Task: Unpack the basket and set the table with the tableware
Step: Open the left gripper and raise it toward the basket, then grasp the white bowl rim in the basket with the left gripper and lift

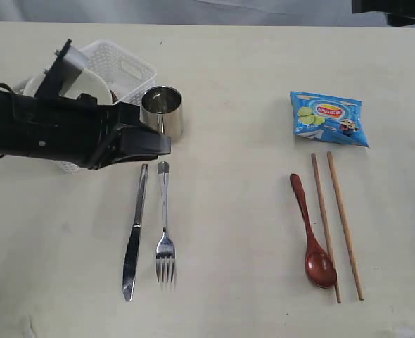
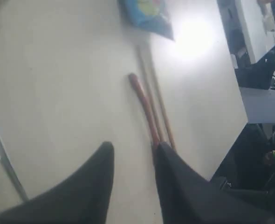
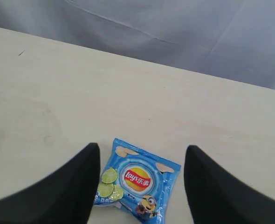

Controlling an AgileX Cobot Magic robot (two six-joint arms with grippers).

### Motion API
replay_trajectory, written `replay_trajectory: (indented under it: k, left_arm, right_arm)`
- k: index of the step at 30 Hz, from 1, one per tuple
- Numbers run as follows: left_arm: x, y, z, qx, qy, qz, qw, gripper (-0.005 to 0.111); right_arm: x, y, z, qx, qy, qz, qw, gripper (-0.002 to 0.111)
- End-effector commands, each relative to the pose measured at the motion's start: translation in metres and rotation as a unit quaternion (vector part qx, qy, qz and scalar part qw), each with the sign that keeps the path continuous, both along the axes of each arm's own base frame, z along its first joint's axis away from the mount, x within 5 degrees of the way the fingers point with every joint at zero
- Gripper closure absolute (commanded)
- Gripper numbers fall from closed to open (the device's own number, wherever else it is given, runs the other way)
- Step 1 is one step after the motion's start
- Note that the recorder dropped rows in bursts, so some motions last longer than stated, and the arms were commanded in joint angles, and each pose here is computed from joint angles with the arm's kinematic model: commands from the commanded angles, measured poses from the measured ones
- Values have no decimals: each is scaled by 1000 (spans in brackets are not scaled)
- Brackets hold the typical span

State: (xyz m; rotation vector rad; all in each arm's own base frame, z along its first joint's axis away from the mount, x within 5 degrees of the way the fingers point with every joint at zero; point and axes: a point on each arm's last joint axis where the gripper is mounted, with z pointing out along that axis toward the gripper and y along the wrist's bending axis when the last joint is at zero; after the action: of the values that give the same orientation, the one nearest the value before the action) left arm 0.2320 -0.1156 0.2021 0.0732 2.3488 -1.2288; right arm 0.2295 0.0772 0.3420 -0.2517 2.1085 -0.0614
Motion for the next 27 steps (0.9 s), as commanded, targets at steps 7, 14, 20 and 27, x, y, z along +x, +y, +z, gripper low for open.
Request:
replay_trajectory:
  k: [7, 14, 20, 27]
  left_arm:
    - [16, 29, 76, 189, -191, 79, 960, 77]
    - [30, 64, 77, 294, -156, 146, 931, 55]
    - [43, 101, 62, 304, -102, 211, 923, 47]
    - [59, 119, 29, 320, -41, 223, 920, 47]
  right_arm:
    - [1, 0, -1, 7, 3, 0, 1000, 56]
    - [8, 4, -10, 0, 19, -1, 1000, 56]
    - [12, 6, -20, -7, 31, 4, 999, 56]
    - [12, 9, -28, -2, 28, 19, 999, 56]
